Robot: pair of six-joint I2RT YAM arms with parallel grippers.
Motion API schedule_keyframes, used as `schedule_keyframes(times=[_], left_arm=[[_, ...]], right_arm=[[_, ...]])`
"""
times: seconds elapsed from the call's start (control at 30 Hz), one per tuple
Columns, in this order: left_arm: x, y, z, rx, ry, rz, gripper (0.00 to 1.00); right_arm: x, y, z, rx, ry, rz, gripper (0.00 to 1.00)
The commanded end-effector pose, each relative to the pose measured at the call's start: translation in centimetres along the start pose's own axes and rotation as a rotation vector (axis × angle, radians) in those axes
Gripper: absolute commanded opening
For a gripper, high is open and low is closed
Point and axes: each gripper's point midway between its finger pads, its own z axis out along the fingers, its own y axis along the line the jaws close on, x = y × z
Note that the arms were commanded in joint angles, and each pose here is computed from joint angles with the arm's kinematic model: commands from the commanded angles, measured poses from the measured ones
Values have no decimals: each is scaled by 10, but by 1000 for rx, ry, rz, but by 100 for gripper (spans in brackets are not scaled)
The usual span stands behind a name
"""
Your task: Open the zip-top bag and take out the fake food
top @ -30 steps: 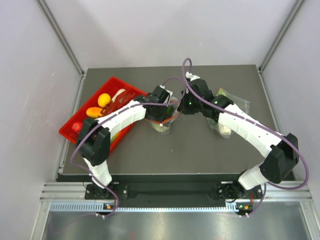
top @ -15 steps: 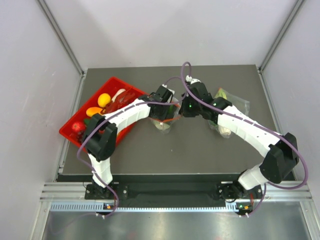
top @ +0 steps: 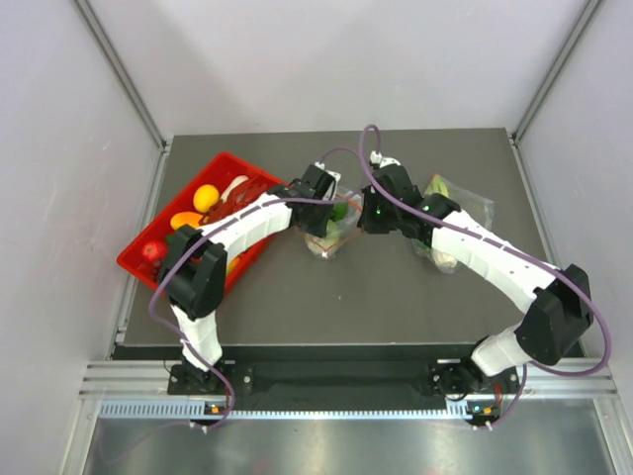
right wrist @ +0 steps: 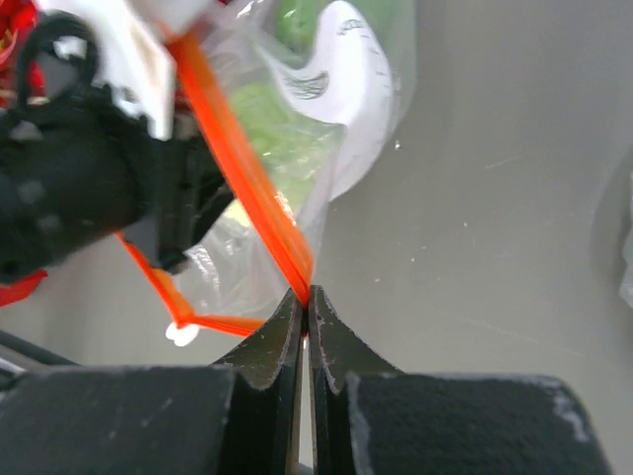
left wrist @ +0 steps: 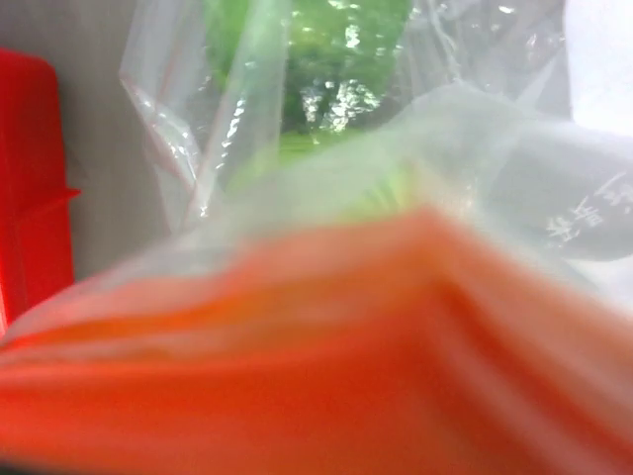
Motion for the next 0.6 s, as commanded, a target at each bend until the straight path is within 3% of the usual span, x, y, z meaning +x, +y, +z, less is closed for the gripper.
schedule_keyframes(times=[0.0,0.07,0.17,0.3,0.37,0.4,0.53,0.57], left_arm=[[-19,10,-36,50,-73,-87,9],[-30,3,-54,133,-116,-114,10],[-32,-9,-64,220,-141,-118,25],[-21,-18,-55,269,-95,-135,35],[-12,-17,-47,262,-64,-146,40],[-10,-15,-44,248,-59,-149,40],[0,-6,-31,194,-42,-142,42],[2,-5,-30,183,-38,-140,42]], right_arm=[[-21,0,-25,13,-93,-2,0],[-22,-3,-27,29,-97,-5,0],[-25,-2,-30,27,-104,-13,0],[-25,14,-26,-55,-94,-9,0],[-27,21,-22,-80,-96,14,5],[-28,25,-21,-96,-94,28,10],[-29,32,-14,-120,-92,50,56],[-25,31,-8,-112,-80,50,62]])
